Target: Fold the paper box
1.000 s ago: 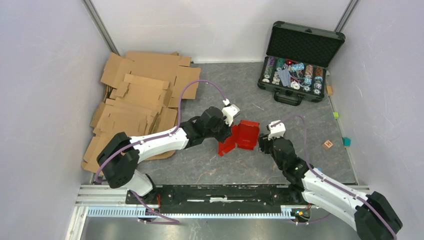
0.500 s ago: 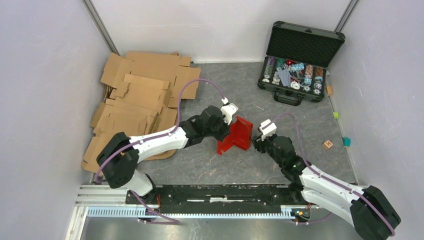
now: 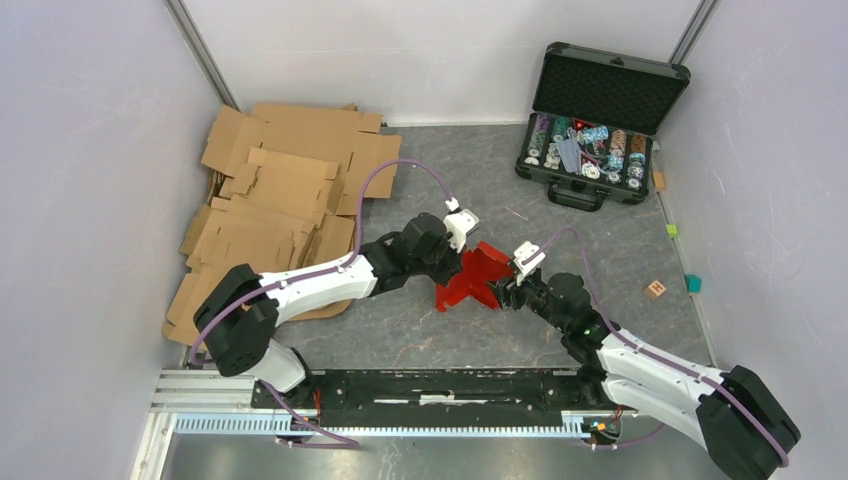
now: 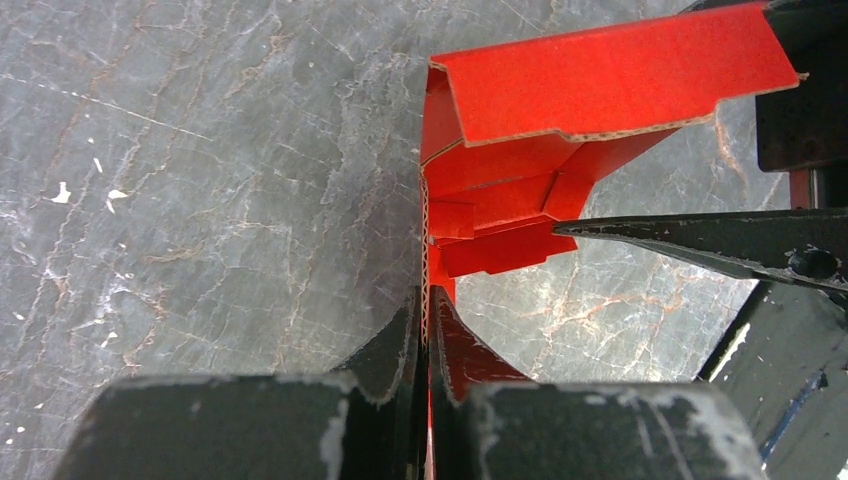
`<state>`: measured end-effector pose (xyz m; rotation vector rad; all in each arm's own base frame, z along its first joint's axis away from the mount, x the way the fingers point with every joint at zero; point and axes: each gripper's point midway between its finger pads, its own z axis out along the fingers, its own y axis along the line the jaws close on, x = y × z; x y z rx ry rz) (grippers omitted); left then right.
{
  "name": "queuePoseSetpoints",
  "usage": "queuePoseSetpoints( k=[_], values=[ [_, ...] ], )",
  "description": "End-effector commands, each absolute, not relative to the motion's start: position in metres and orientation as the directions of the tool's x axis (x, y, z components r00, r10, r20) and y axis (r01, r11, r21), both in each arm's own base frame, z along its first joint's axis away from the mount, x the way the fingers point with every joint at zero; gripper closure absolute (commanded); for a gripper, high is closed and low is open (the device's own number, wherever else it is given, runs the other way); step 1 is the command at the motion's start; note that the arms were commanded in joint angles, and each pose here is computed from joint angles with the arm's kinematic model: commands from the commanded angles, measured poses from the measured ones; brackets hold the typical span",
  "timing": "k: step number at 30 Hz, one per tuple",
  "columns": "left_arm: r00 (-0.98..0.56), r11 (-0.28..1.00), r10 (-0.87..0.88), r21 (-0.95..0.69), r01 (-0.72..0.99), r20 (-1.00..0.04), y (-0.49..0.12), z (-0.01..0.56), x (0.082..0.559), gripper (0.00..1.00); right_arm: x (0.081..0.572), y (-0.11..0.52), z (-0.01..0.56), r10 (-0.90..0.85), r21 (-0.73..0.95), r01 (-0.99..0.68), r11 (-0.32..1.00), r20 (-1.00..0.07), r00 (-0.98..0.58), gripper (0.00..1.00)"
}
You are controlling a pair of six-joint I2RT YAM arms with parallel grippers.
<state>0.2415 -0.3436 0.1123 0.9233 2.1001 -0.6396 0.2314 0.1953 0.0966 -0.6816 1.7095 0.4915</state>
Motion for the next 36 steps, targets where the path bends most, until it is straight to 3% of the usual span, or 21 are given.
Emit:
queuePoseSetpoints(
  k=[1,5,8,14,25,36],
  values=[
    [-0.459,0.569,0.455,-0.147,0.809,-0.763,-0.346,0.107,0.229,0.93,0.232,0.206,0.114,-0.132,-0.017,-0.697,0.717,-0.985,-0.112,0.41],
    [-0.46,0.564,0.457,-0.153,0.812,-0.762,-0.347,0.106,0.228,0.93,0.231,0.207,0.111,-0.123,0.004,-0.695,0.719,-0.983,-0.133,0.38],
    [-0.459,0.555,0.456,-0.16,0.816,-0.762,-0.348,0.107,0.226,0.93,0.233,0.203,0.106,-0.124,0.018,-0.671,0.741,-0.979,-0.163,0.42],
    [-0.454,0.55,0.454,-0.16,0.819,-0.767,-0.348,0.109,0.224,0.91,0.231,0.193,0.09,-0.145,0.018,-0.643,0.766,-0.969,-0.2,0.42],
    [-0.45,0.583,0.451,-0.127,0.802,-0.771,-0.344,0.109,0.228,0.91,0.208,0.181,0.047,-0.145,0.086,-0.628,0.773,-0.941,-0.307,0.09],
    [-0.462,0.563,0.44,-0.164,0.81,-0.77,-0.355,0.115,0.22,0.91,0.199,0.195,0.041,-0.2,0.085,-0.692,0.717,-0.926,-0.321,0.14]
  ],
)
